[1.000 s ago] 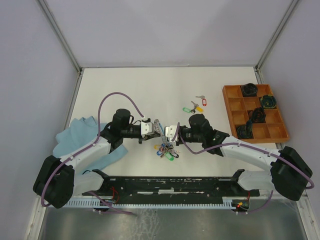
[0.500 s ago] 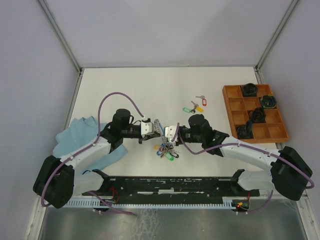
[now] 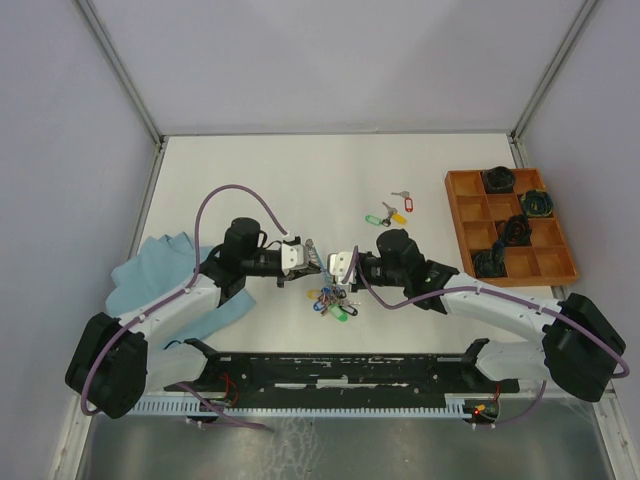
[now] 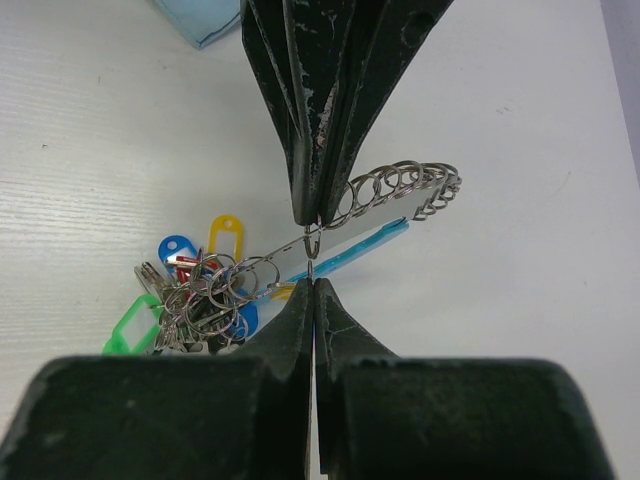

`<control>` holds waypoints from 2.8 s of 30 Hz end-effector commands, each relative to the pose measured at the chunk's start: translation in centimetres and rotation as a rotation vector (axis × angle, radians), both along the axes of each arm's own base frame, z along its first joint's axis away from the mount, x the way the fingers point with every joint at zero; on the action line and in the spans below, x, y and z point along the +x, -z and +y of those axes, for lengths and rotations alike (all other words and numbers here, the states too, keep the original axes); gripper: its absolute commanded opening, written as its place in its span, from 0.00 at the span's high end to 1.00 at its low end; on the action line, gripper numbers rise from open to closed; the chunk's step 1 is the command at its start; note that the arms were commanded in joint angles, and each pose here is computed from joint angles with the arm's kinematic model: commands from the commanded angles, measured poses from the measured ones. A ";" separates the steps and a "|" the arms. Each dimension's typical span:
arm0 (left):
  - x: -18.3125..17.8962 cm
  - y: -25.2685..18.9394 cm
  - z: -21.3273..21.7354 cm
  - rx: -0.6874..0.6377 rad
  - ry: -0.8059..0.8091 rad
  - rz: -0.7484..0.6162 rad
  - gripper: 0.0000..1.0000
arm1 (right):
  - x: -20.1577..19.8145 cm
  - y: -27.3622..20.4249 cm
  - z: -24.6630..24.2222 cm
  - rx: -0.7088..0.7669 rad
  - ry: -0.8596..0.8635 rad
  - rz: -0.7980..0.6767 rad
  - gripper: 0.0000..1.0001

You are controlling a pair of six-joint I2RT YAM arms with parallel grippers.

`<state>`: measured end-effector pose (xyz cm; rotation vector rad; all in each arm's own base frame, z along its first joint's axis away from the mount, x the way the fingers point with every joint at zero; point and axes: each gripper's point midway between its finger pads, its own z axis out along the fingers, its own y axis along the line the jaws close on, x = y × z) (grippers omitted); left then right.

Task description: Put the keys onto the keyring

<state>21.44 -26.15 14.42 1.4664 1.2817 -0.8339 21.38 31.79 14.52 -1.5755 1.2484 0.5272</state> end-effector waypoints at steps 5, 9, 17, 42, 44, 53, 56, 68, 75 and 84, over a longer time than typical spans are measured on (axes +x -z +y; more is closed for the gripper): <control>0.6 -2.8 -0.6 -0.052 0.024 -0.094 0.97 | 0.5 -2.9 0.7 0.069 0.003 -0.055 0.99; 0.5 -2.9 -0.6 -0.054 0.027 -0.094 0.97 | 0.5 -2.8 0.8 0.070 0.003 -0.053 0.99; 0.5 -2.9 -0.7 -0.054 0.031 -0.092 0.97 | 0.7 -2.9 1.0 0.076 0.007 -0.049 0.99; 0.4 -3.2 -0.8 -0.072 0.035 -0.092 0.97 | 0.5 -3.1 1.8 0.095 0.001 -0.048 0.99; 0.3 -3.2 -0.8 -0.075 0.038 -0.092 0.97 | 0.5 -3.1 1.8 0.099 0.002 -0.053 0.99; 0.2 -3.4 -0.9 -0.084 0.050 -0.090 0.97 | 0.4 -3.0 2.3 0.101 -0.005 -0.058 0.99; 0.2 -3.5 -0.9 -0.088 0.049 -0.091 0.97 | 0.3 -3.1 2.4 0.104 -0.008 -0.058 0.99; 0.1 -3.6 -1.1 -0.099 0.057 -0.086 0.97 | 0.5 -3.7 2.7 0.152 0.005 -0.072 0.99; 0.1 -3.6 -1.1 -0.104 0.052 -0.084 0.97 | 0.3 -3.7 2.9 0.152 -0.005 -0.066 0.99; 1.8 -4.2 -1.0 -0.127 -0.076 -0.022 0.97 | 0.4 -3.2 2.4 0.116 -0.003 -0.108 0.99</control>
